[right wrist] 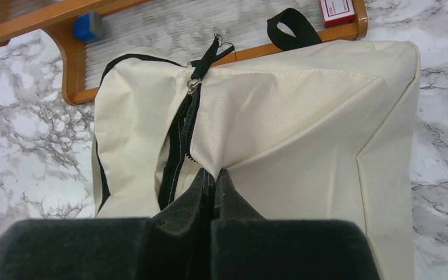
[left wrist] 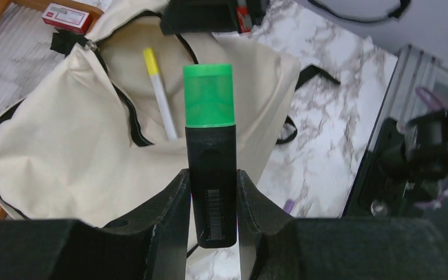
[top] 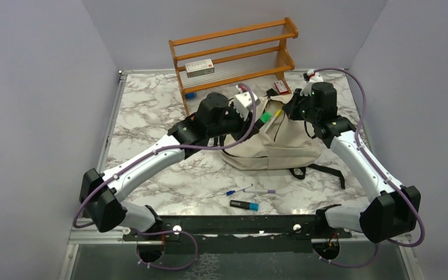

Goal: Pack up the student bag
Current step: Pick up the stationery from the center of the board, then place the stationery in the student bag.

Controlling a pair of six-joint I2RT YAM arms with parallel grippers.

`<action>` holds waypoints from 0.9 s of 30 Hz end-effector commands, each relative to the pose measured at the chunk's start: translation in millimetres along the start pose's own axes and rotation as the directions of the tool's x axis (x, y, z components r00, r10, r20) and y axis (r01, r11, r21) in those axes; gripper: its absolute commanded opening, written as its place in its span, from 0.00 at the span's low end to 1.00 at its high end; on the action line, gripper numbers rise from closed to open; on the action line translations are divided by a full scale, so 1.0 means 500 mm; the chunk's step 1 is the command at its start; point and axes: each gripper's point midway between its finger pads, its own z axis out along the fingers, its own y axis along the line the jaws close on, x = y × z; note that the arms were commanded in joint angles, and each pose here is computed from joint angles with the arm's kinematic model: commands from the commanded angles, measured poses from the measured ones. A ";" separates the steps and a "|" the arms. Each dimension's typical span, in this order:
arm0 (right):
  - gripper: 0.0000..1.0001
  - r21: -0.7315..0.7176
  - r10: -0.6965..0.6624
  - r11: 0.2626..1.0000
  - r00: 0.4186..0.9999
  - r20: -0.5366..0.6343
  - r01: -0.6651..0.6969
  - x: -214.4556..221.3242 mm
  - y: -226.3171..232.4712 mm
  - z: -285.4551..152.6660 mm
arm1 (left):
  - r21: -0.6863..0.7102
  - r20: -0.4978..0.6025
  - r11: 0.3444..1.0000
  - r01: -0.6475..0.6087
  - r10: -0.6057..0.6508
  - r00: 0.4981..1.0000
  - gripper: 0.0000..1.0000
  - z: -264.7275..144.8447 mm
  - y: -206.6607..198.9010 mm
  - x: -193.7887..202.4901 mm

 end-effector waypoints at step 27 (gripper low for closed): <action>0.00 -0.244 -0.053 0.965 0.984 0.172 0.095 -0.100 0.101 -0.071 | -0.198 -0.267 0.835 0.513 -0.549 0.792 0.00 0.198 0.070 0.054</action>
